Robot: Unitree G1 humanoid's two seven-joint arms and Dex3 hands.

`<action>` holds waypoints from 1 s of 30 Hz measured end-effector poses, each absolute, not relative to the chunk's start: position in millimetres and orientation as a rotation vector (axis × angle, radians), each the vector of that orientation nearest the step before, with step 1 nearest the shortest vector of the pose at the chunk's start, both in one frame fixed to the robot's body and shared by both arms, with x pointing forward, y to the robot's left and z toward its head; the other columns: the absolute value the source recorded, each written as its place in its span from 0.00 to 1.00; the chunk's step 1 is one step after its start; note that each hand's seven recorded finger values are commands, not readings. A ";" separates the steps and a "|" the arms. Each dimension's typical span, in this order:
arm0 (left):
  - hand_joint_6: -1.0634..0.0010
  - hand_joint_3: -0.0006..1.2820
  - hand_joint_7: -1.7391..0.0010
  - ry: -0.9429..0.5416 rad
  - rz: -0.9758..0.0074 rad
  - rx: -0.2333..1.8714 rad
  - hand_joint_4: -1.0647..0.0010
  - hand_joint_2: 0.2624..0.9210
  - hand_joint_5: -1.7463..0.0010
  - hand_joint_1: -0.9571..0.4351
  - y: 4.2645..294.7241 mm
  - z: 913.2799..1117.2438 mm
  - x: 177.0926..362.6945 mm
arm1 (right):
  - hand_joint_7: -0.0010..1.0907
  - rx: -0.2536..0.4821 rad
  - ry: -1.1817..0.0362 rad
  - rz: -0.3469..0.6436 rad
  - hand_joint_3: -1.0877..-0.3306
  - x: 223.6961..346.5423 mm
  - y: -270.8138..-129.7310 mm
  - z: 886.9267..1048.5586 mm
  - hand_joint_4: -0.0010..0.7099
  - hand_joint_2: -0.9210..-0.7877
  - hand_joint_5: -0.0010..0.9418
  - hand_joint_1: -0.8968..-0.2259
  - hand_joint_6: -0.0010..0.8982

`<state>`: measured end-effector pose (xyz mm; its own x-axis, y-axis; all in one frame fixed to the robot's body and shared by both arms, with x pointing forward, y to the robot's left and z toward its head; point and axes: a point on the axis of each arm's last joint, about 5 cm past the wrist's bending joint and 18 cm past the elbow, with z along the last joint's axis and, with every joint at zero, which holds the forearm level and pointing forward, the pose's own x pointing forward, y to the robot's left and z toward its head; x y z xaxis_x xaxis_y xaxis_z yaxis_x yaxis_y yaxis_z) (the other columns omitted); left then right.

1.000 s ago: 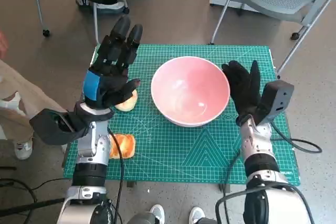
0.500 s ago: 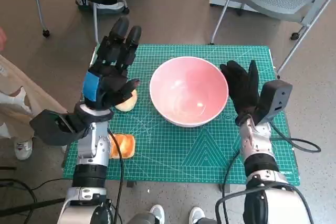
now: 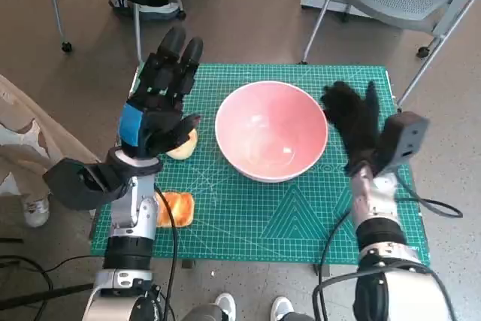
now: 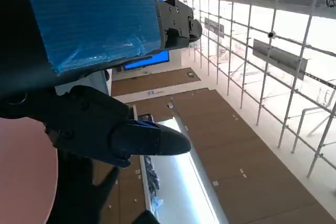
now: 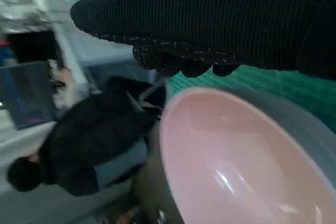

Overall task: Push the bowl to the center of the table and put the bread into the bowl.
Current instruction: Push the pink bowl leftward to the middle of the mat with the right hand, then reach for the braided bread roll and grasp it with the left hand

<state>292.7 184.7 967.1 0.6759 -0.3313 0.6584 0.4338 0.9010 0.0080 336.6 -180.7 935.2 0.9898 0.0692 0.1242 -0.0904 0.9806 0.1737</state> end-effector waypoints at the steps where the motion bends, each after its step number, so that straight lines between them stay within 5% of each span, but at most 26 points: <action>1: 0.86 0.17 0.91 -0.708 -0.432 -0.154 0.91 1.00 1.00 0.27 184.9 967.1 292.3 | 0.11 0.171 -0.159 0.077 0.37 337.3 -181.8 939.3 0.34 0.00 0.01 0.45 0.32; 8: 0.87 0.17 0.91 -0.716 -0.435 -0.150 0.91 1.00 1.00 0.27 185.5 969.1 291.0 | 0.11 0.137 -0.445 0.141 0.39 339.0 -178.4 964.1 0.33 0.00 0.00 0.39 0.31; 16: 0.88 0.17 0.91 -0.722 -0.439 -0.149 0.93 1.00 1.00 0.27 185.0 970.7 291.0 | 0.12 0.119 -0.741 0.356 0.43 332.3 -157.2 981.8 0.33 0.00 0.00 0.37 0.30; 26: 0.89 0.14 0.89 -0.719 -0.445 -0.150 0.93 1.00 1.00 0.27 184.4 971.3 291.7 | 0.14 0.084 -0.814 0.457 0.45 327.5 -148.7 983.3 0.35 0.00 0.01 0.38 0.31; 30: 0.97 0.06 0.90 -0.703 -0.486 -0.058 0.99 0.89 1.00 0.29 196.3 979.3 288.4 | 0.14 0.070 -0.804 0.463 0.43 326.8 -147.2 981.8 0.35 0.00 0.01 0.37 0.30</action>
